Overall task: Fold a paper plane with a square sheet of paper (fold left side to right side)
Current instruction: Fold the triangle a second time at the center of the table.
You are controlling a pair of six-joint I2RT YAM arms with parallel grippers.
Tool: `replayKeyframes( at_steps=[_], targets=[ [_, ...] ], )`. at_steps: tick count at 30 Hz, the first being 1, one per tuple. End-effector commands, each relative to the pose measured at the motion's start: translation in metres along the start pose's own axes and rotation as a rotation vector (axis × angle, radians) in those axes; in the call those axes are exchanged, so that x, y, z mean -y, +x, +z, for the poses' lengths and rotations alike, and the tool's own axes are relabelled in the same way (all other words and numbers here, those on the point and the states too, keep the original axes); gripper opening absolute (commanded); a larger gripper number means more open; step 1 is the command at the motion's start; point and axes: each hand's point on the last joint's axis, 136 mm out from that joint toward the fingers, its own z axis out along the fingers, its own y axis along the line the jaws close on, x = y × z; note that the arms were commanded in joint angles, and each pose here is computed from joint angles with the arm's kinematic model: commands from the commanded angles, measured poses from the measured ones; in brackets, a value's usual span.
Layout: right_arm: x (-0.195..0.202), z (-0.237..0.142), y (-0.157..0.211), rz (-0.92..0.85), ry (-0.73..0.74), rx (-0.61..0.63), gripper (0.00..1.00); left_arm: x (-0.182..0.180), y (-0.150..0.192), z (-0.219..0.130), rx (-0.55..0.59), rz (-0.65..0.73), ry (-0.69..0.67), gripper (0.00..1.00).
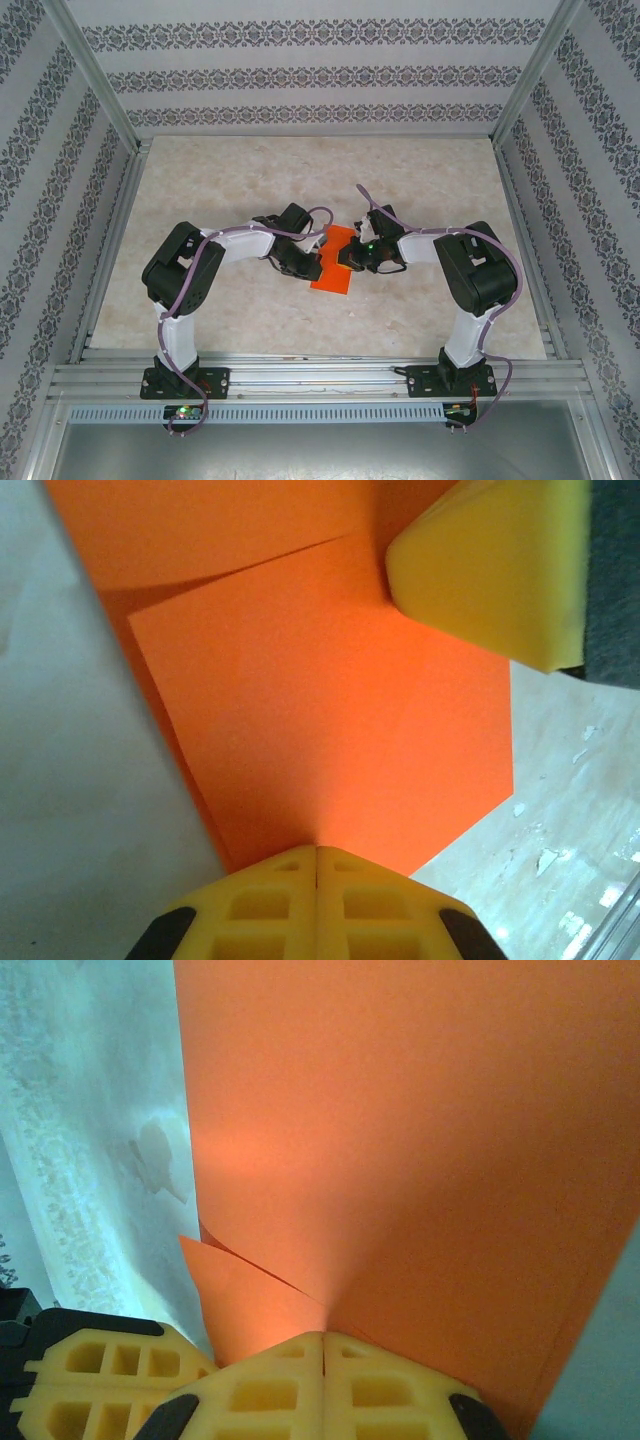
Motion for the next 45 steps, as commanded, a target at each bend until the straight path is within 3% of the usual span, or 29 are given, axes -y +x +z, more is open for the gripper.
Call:
replayKeyframes(
  at_steps=[1,16,25,35,45],
  targets=[
    [0.029,0.004,0.012,0.039,0.097,-0.014,0.0,0.024,-0.01,-0.009,0.014,0.031,0.04,0.0],
    [0.029,0.008,0.014,0.039,0.105,-0.022,0.0,0.017,-0.013,0.015,-0.031,0.052,-0.006,0.0],
    [0.032,0.008,0.015,0.041,0.113,-0.027,0.0,-0.004,0.01,0.022,-0.092,0.046,-0.079,0.0],
    [0.038,0.007,0.015,0.045,0.124,-0.03,0.0,-0.016,0.052,0.008,-0.111,0.01,-0.12,0.0],
    [0.018,0.003,0.008,0.017,0.081,-0.018,0.0,-0.026,0.059,-0.019,-0.051,-0.034,-0.144,0.0]
  ],
)
